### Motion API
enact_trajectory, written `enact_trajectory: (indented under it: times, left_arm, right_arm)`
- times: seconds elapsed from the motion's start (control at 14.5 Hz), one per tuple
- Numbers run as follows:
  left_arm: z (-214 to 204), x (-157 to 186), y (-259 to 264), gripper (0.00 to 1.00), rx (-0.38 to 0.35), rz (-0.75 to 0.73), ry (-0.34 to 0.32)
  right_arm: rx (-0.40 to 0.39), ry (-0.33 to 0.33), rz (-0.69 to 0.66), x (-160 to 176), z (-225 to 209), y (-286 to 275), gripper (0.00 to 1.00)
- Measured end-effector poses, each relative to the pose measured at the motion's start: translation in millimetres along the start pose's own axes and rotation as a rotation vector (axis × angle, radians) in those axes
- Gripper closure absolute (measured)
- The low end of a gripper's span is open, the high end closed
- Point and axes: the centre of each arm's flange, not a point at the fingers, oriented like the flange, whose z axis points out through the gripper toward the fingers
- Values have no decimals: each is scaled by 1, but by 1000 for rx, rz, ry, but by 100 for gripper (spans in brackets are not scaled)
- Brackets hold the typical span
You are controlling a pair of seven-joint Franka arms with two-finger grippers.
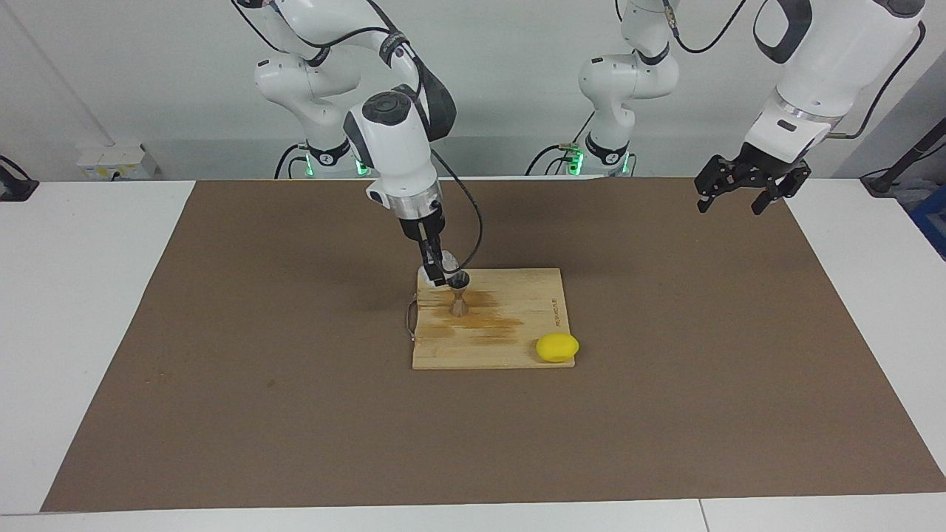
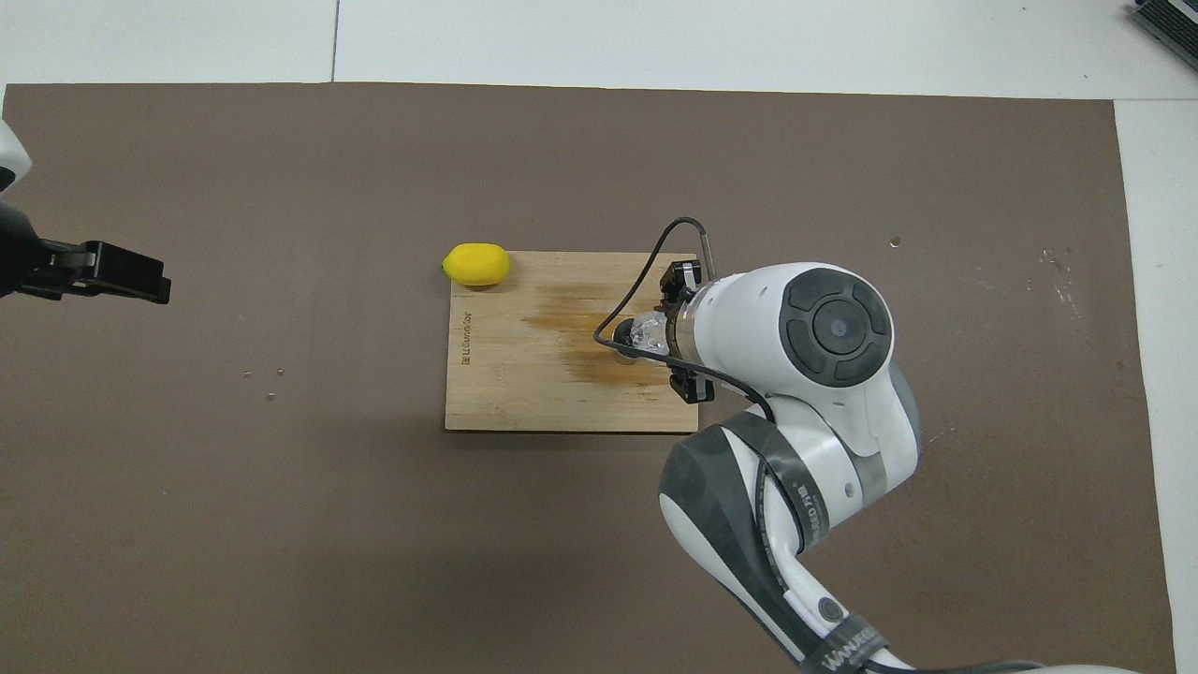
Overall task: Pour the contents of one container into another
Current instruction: 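Turn the glass cup upright with the right gripper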
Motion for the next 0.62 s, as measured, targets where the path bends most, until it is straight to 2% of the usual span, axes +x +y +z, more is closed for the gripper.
enact_trajectory:
  times: [0.62]
  left_arm:
    - [0,0,-5,0,0,-11,1]
  right_arm:
    - [3,-1,0,-1,0,0,48]
